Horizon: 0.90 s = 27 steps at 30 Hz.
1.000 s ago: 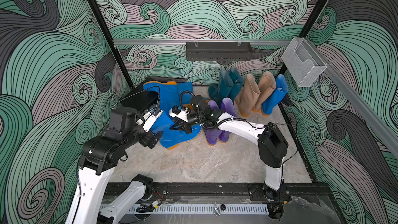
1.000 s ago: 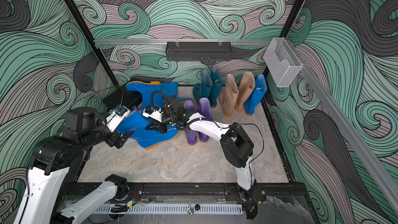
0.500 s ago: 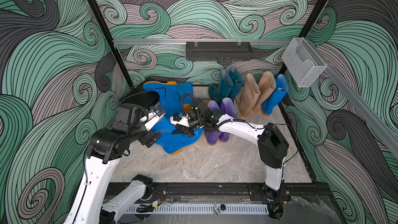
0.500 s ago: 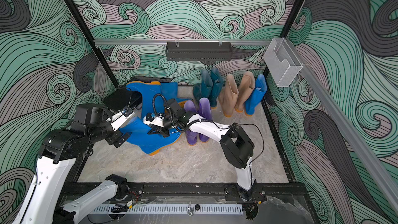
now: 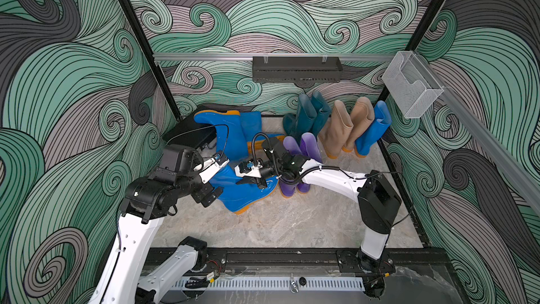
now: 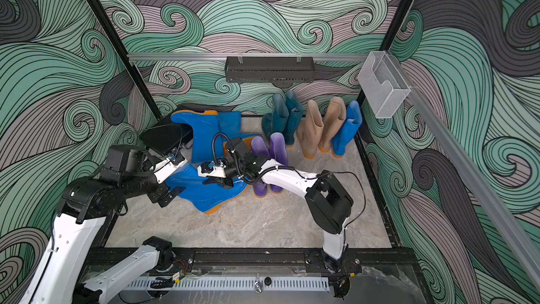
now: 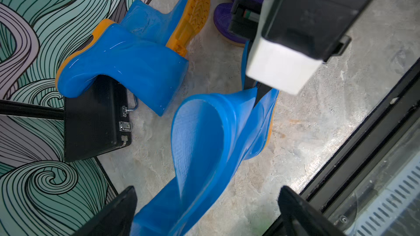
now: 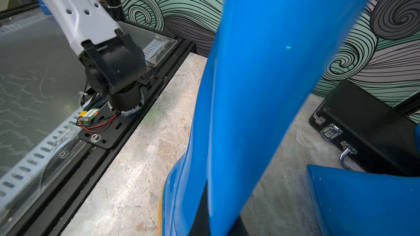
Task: Match and arrange rain boots in pairs
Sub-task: Place the rain boot at the center of the board.
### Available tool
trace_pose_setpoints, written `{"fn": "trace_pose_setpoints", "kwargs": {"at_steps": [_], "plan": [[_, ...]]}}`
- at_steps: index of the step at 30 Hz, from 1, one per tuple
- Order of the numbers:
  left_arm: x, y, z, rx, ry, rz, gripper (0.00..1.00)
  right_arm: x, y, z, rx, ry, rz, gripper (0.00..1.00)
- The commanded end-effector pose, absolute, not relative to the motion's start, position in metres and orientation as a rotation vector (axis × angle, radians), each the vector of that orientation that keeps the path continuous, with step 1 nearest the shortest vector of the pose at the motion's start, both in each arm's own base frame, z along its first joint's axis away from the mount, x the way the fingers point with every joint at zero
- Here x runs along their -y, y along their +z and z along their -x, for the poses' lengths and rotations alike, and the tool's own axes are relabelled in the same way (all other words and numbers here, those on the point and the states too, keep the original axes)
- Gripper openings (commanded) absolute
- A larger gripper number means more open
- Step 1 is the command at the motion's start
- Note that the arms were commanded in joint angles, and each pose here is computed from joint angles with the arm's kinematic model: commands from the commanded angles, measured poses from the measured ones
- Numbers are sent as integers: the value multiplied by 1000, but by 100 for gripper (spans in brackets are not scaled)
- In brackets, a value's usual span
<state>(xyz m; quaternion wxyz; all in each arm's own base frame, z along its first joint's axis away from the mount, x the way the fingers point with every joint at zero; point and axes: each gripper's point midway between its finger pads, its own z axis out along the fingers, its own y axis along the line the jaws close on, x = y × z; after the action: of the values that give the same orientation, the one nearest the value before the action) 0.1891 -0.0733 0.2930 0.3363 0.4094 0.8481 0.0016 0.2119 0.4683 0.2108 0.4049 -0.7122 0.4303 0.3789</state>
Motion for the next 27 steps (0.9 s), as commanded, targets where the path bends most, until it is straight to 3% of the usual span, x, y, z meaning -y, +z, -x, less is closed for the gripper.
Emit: {"fn": "trace_pose_setpoints", "kwargs": {"at_steps": [1, 8, 12, 15, 21, 23, 27], "plan": [[73, 292, -194, -2215, 9, -1045, 99, -468, 253, -200, -853, 888, 1782, 0], [73, 292, -200, -2207, 11, -1021, 99, -468, 254, -199, -821, 837, 1784, 0], [82, 276, -193, -2267, -91, -1022, 93, -470, 259, -202, -828, 844, 1756, 0], [91, 275, -188, -2280, -185, -1001, 74, -473, 261, -205, -847, 856, 1734, 0], [100, 277, -185, -2316, -298, -910, 13, -481, 269, -214, -880, 880, 1656, 0], [101, 279, -187, -2328, -312, -856, 0, -484, 271, -220, -919, 896, 1638, 8], [94, 289, -198, -2379, -307, -653, 0, -485, 280, -232, -1025, 893, 1559, 48]]}}
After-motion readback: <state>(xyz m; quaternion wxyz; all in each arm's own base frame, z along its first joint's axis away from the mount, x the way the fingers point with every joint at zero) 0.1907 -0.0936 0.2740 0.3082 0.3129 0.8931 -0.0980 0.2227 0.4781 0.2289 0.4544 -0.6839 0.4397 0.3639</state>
